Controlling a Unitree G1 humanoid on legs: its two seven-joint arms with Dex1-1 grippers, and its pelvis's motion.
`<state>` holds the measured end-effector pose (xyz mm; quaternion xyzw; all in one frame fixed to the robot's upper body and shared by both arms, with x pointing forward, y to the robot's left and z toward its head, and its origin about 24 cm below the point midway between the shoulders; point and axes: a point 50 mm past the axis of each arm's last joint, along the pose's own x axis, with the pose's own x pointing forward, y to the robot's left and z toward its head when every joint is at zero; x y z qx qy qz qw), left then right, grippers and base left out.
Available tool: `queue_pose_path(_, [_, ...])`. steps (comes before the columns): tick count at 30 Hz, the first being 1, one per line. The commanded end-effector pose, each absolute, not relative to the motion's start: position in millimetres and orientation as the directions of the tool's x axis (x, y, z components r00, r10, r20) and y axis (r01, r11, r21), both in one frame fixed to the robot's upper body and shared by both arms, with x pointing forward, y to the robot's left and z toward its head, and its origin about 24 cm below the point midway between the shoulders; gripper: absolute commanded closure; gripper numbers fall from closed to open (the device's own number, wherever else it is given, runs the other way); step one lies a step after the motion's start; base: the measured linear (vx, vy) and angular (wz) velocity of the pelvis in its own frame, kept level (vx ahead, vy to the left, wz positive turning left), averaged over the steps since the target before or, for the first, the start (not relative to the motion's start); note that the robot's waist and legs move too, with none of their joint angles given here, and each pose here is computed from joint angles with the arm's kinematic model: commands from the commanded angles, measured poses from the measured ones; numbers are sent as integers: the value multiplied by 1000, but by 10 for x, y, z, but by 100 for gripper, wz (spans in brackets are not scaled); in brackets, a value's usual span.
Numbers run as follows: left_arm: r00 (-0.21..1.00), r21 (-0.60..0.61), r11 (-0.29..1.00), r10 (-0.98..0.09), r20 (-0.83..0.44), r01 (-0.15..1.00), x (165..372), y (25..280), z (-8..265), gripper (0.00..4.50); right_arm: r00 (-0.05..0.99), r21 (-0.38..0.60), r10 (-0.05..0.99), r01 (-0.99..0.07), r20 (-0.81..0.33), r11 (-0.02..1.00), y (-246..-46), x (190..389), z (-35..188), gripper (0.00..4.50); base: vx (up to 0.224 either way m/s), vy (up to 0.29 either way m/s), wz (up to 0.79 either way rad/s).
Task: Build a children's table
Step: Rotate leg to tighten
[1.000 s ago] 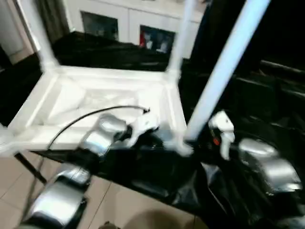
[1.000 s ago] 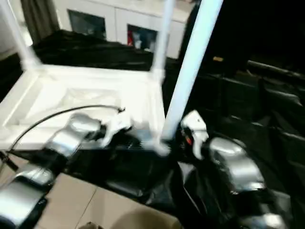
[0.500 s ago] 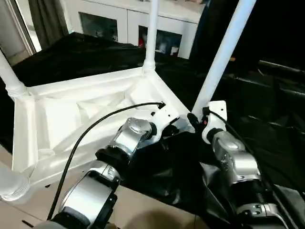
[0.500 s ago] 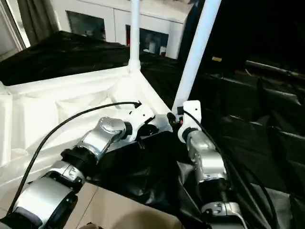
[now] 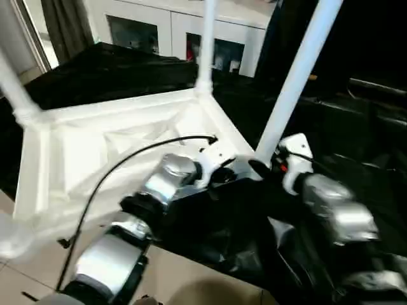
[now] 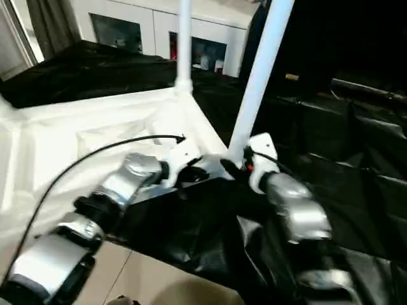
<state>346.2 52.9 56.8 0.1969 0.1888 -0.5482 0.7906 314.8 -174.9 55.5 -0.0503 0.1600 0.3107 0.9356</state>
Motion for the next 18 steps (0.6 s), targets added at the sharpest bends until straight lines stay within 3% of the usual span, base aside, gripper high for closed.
queue_pose_path(1, [282,98,268,-835,-473,959,3407,402,590,450,648,38,703,-727,-293,686,-1483,3095,613,139,0,0,0])
queue_pose_path(5, [84,47,70,-883,-462,996,3297,630,645,450,454,56,815,-862,-359,505,-1707,2866,677,139,0,0,0])
queue_pose_path(9, [-20,9,-28,-881,-473,1000,3219,736,665,450,375,84,845,-896,-383,435,-1760,2786,706,139,0,0,0])
queue_pose_path(18, [-109,-33,-107,-863,-492,994,3136,911,699,450,255,131,877,-934,-407,333,-1753,2694,720,139,0,0,0])
